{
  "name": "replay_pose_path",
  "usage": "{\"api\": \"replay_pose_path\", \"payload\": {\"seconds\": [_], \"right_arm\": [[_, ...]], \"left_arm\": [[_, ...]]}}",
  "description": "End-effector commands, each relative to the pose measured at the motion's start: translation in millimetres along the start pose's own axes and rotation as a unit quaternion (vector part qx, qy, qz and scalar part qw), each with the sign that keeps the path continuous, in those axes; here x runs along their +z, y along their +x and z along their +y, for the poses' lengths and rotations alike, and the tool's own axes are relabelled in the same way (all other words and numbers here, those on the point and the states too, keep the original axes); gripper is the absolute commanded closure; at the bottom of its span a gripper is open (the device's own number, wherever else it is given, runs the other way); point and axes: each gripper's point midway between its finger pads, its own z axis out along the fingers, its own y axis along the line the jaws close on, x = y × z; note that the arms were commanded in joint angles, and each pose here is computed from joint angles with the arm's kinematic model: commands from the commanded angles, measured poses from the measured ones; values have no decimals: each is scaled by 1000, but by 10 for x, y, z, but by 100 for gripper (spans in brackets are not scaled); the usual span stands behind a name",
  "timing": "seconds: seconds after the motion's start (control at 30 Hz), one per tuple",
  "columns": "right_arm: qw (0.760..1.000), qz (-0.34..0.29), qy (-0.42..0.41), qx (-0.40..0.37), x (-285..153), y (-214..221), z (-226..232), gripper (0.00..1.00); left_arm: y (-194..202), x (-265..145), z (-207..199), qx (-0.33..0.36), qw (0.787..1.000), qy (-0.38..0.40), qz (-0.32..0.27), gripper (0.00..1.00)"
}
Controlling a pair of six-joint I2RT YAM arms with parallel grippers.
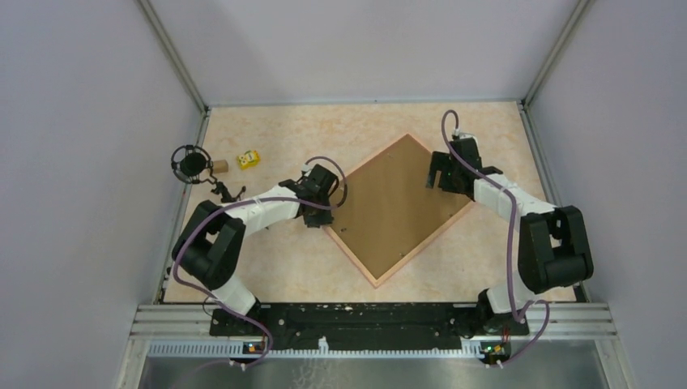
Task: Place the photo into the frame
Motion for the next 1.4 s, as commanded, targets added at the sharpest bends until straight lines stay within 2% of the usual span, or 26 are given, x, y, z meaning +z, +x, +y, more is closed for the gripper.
{"api": "replay_pose_path", "payload": {"seconds": [0.0,0.17,0.3,0.47,0.67,0.83,0.93,1.1,1.17,1.27,1.37], "right_arm": [[999,-6,33,-20,11,-225,-221,13],[999,10,50,-8,49,-161,-396,12],[997,24,70,14,95,-48,-512,13],[996,51,58,54,159,147,-559,18],[996,52,1,73,111,269,-378,19],[997,35,22,71,49,212,-460,17],[997,30,33,69,48,181,-495,15],[996,41,26,69,66,197,-463,19],[996,45,18,70,47,211,-434,22],[997,53,-4,63,24,267,-360,23],[996,67,16,53,37,346,-420,22]], "left_arm": [[239,148,601,185,975,-93,83,100],[-158,171,651,220,967,-129,14,100],[-535,172,629,231,960,-155,-15,100],[-867,147,486,227,963,-130,-62,100],[-909,140,509,225,966,-119,-51,100],[-868,83,415,227,969,-93,-15,65],[-910,-5,377,233,969,-78,-22,51],[-946,-123,370,236,968,-67,-45,40],[-926,-120,364,235,969,-63,-42,39],[-896,-97,340,237,969,-56,-32,39],[-883,-96,302,235,970,-46,-30,39]]}}
